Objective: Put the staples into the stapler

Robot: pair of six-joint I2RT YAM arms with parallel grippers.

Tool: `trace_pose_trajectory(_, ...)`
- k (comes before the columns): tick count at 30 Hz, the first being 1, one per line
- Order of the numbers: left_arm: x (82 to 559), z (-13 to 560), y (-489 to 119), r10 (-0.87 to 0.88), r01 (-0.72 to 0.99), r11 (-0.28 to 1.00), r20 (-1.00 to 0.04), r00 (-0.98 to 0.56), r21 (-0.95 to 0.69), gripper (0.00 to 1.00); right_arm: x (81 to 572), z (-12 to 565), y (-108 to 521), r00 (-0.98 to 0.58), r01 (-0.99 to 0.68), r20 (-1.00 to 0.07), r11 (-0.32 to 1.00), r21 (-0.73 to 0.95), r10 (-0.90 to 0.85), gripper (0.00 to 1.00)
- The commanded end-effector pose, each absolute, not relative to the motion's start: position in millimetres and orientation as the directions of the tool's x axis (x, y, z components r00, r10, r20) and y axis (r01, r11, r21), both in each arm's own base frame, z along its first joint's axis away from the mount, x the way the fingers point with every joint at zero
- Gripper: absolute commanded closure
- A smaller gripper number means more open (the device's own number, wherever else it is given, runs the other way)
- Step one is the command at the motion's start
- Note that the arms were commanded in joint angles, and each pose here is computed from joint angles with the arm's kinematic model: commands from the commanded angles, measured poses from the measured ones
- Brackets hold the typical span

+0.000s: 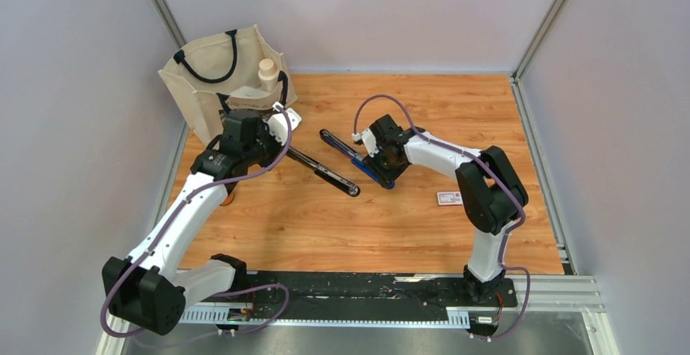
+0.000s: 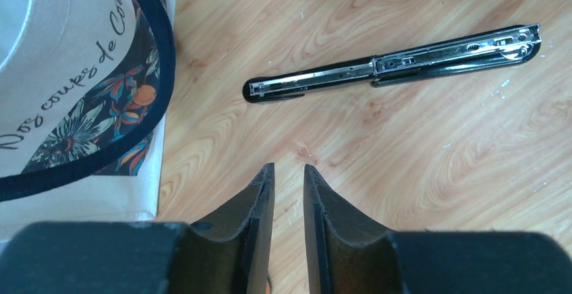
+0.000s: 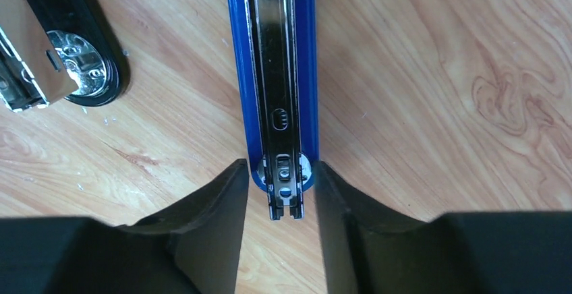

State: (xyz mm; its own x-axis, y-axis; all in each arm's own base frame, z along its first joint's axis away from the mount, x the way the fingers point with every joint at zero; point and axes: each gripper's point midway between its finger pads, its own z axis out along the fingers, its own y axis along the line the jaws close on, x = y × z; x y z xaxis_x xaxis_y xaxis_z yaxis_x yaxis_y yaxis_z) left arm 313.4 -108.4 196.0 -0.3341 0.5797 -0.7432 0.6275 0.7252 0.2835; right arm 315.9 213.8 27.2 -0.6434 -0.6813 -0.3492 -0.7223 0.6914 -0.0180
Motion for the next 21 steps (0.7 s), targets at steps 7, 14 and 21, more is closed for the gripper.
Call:
trace_pose_trajectory(7,290.7,205.6,-91.3,0.560,0.599,0.744,-0.765,-0.316,0.297,0.36,320.0,65.4,164.6,-0.719,-0.627,-0.389,0.779,0.005,-0.576,0.42)
trace_pose_trajectory(14,267.0,192.8,-80.1,0.581,0.610,0.733,-0.744,-0.332,0.301,0.24,322.8,92.0,66.4,-0.818,-0.410,-0.439,0.912,-0.006,-0.371,0.41)
trace_pose_trajectory(21,242.1,196.4,-81.2,0.578,0.644,0.718,-0.742,-0.339,0.265,0.23,301.0,81.7,6.9,-0.886,-0.229,-0.397,0.970,-0.078,-0.241,0.45)
